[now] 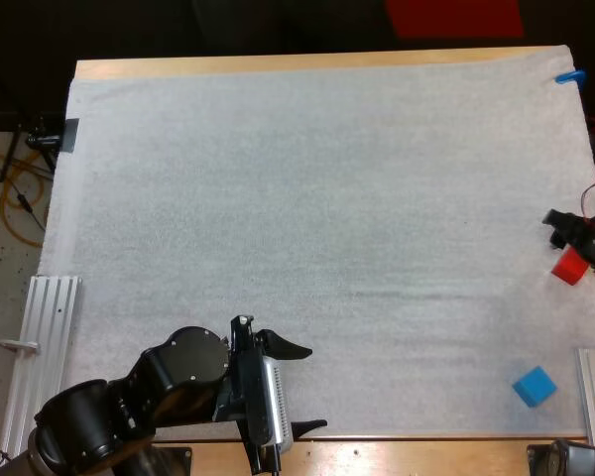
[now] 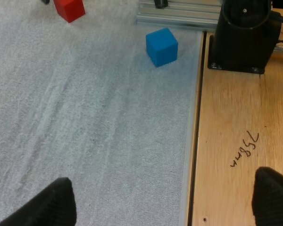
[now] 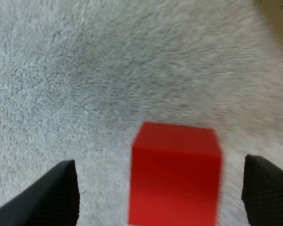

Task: Stack red cube on blue cube

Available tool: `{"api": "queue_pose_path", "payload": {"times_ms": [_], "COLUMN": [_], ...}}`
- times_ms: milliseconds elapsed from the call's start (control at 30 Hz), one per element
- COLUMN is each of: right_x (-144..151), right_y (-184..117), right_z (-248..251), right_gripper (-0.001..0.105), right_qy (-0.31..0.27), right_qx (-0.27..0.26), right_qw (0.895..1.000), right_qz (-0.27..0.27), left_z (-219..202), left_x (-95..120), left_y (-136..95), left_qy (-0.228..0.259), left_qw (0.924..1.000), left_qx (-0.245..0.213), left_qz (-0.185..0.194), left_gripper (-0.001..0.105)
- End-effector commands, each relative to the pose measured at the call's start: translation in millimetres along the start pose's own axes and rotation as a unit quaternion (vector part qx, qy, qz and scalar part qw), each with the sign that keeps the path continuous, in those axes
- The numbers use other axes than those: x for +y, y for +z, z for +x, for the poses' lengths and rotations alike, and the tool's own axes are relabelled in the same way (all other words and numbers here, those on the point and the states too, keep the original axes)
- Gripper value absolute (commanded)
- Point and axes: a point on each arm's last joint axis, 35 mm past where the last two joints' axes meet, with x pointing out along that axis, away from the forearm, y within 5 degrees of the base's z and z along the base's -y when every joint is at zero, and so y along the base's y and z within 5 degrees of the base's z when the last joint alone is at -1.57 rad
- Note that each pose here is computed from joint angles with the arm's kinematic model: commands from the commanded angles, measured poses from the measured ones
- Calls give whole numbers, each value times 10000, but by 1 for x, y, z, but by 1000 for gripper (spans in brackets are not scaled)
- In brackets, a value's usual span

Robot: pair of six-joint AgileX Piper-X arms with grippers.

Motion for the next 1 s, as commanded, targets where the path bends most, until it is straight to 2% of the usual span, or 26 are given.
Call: {"api": "queue_pose_path", "payload": {"times_ms": [0,200,267,333,367,433,533,767,900,967], "right_x": [0,-1,-1,-1,-1,-1,-1,-1,-1,-2], "right_y": [4,3,3,3,3,4,6,-10,-32,-43], "right_z": [5,29,33,30,29,22,6,-50,-91,-106], "right_gripper": [69,68,63,42,36,16,4,3,3,3], "right_qy": [147,50,48,49,50,57,23,5,-1,-2], "right_qx": [-30,363,417,399,384,278,113,-76,-221,-296], "right_qw": [9999,9993,9991,9992,9992,9996,9998,9980,9963,9966], "right_qz": [-8,18,19,7,-9,-66,-140,-624,-836,-772], "left_z": [-2,-2,-2,-2,-2,-2,-2,-2,-2,-2], "left_x": [-1,-1,-1,-1,-1,-1,-1,-1,-1,-1], "left_y": [3,3,3,3,3,3,3,3,3,3], "left_qy": [31,31,31,31,31,31,31,69,68,68], "left_qw": [9999,9999,9999,9999,9999,9999,9999,9999,9999,9999], "left_qx": [-98,-98,-98,-98,-98,-98,-98,-99,-99,-99], "left_qz": [11,11,11,11,11,11,11,-6,-62,-63], "left_gripper": [73,73,73,73,73,73,73,73,73,73]}}
